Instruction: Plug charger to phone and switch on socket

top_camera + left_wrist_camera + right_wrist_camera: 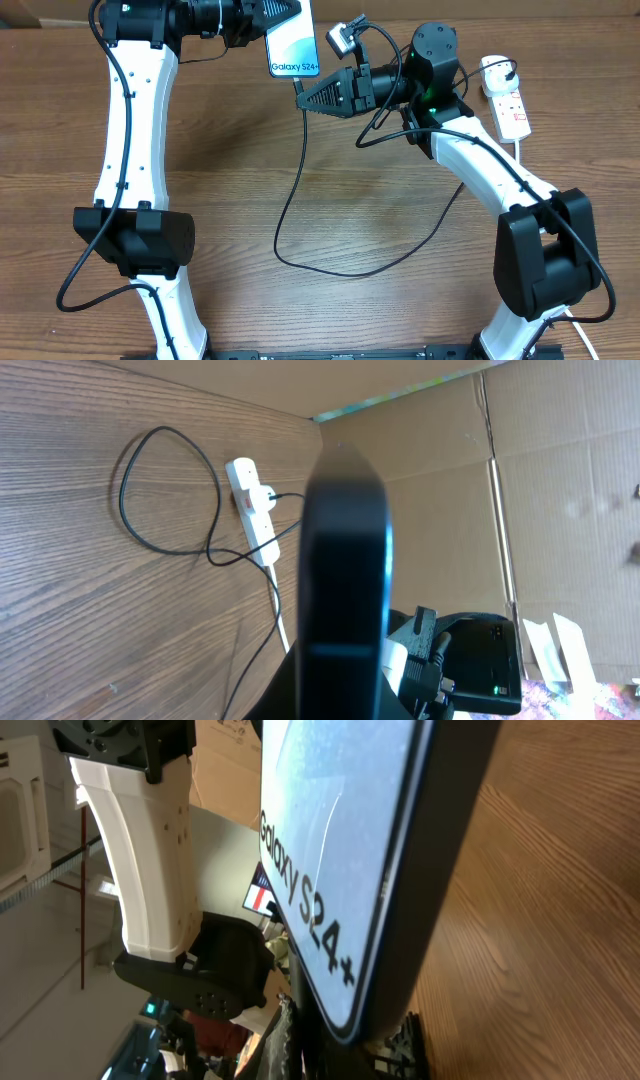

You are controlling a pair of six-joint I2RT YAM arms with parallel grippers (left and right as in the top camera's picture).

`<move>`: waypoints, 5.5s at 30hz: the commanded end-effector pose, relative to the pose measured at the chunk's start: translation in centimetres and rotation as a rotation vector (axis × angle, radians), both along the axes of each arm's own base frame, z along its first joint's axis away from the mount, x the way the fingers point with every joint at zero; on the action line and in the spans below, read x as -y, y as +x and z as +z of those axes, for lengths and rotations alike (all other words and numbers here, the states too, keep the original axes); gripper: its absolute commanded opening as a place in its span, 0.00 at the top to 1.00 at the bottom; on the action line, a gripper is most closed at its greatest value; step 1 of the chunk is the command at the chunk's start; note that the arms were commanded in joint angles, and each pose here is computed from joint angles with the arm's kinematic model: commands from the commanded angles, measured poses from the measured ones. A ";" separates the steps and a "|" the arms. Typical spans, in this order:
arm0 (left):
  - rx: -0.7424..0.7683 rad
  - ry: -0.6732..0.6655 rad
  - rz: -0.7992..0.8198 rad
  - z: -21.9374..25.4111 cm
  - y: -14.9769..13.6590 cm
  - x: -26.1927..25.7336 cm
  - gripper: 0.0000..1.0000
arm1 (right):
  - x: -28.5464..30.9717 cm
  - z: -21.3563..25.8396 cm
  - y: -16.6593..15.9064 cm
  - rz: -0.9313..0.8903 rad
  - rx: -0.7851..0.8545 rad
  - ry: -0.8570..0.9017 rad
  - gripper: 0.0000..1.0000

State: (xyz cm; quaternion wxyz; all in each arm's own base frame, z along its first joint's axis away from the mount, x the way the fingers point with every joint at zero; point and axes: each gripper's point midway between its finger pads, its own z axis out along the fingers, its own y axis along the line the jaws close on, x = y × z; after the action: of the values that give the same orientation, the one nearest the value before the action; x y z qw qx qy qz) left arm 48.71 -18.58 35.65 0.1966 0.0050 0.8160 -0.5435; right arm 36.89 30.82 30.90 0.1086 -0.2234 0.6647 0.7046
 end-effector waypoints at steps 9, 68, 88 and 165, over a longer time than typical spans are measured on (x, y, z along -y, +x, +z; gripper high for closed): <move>-0.004 -0.042 -0.046 0.9 -0.9 0.6 0.96 | -0.2 1.1 1.0 -0.084 -0.009 0.014 0.96; -0.035 -0.050 -0.073 0.7 -1.7 1.1 0.96 | -0.4 1.3 2.4 -0.163 -0.037 0.023 0.96; -0.036 -0.062 -0.107 0.7 -2.4 1.3 0.96 | 0.3 1.3 2.9 -0.181 -0.037 0.023 0.96; -0.233 0.187 0.017 -20.7 6.6 2.4 0.96 | 9.0 -9.3 8.1 -0.494 -0.258 -0.285 0.11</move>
State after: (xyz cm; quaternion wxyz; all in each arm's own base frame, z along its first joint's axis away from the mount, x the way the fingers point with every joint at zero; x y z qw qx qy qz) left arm 55.56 -19.85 15.02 0.1182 -0.0488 0.8876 -0.4424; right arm 44.37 22.34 21.23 0.1128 0.0430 0.7906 0.6003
